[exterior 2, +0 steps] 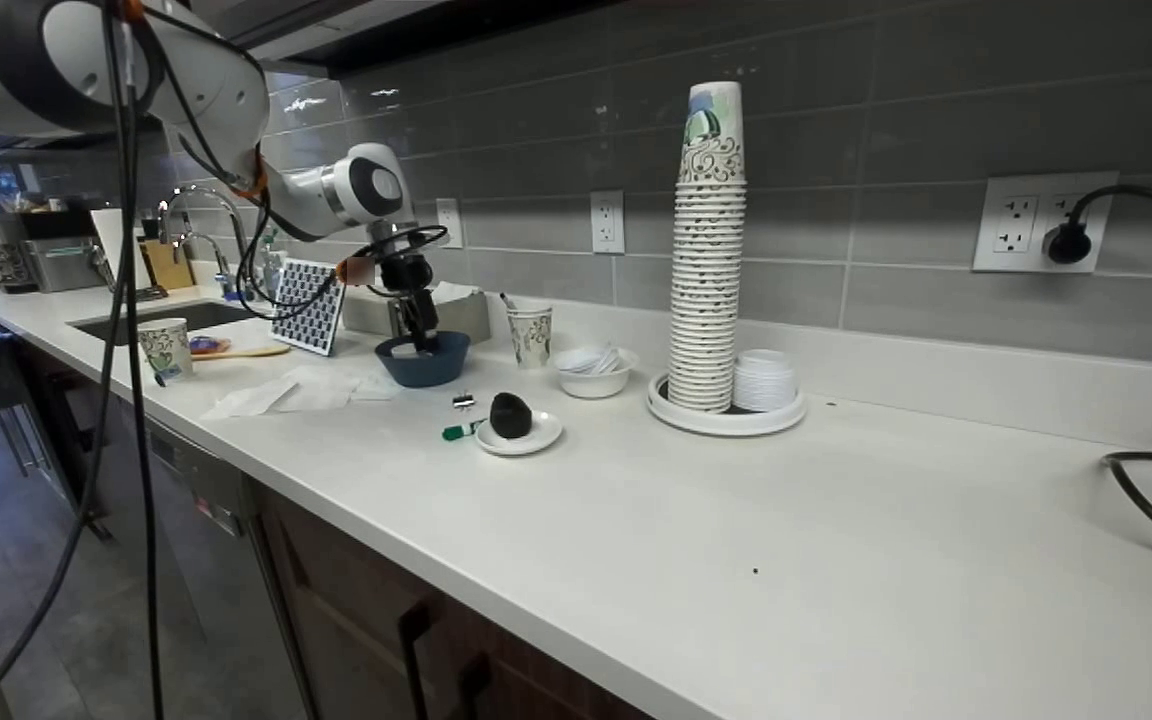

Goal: Remove the blue object from the bowl

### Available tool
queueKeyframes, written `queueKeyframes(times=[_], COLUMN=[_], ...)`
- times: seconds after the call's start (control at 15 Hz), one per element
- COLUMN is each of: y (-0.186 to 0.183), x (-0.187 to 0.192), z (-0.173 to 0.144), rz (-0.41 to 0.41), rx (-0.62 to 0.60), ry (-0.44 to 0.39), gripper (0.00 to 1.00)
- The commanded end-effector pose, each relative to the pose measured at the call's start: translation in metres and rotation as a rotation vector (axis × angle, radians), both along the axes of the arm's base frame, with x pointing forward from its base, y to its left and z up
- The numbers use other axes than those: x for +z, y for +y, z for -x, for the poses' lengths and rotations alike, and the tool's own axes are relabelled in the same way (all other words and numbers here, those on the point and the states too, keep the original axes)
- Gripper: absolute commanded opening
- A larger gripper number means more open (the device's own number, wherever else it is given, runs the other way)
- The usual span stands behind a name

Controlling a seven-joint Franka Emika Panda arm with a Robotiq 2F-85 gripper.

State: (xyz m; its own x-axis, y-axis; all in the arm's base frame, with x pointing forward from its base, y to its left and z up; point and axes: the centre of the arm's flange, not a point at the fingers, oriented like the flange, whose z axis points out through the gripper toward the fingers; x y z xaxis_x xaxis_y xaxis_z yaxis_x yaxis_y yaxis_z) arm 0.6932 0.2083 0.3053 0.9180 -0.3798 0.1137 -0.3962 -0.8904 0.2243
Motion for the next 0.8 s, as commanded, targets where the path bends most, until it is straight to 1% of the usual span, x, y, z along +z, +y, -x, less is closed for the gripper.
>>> queueKeyframes(times=[0.0, 0.07, 0.13, 0.2, 0.27, 0.47, 0.6, 0.67, 0.73], y=[0.013, 0.016, 0.020, 0.023, 0.027, 0.029, 0.024, 0.023, 0.023], x=[-0.003, -0.004, -0.004, -0.003, -0.002, -0.009, -0.008, -0.009, -0.010], z=[-0.029, -0.030, -0.032, -0.032, -0.032, -0.033, -0.032, -0.033, -0.033], rz=[-0.004, -0.006, -0.003, 0.005, 0.007, 0.044, 0.039, 0.036, 0.036], rx=[0.025, 0.034, 0.041, 0.046, 0.052, 0.045, 0.031, 0.028, 0.028], ry=[0.036, 0.037, 0.034, 0.029, 0.026, 0.044, 0.064, 0.071, 0.077], gripper=[0.94, 0.88, 0.87, 0.82, 0.86, 0.85, 0.84, 0.81, 0.68])
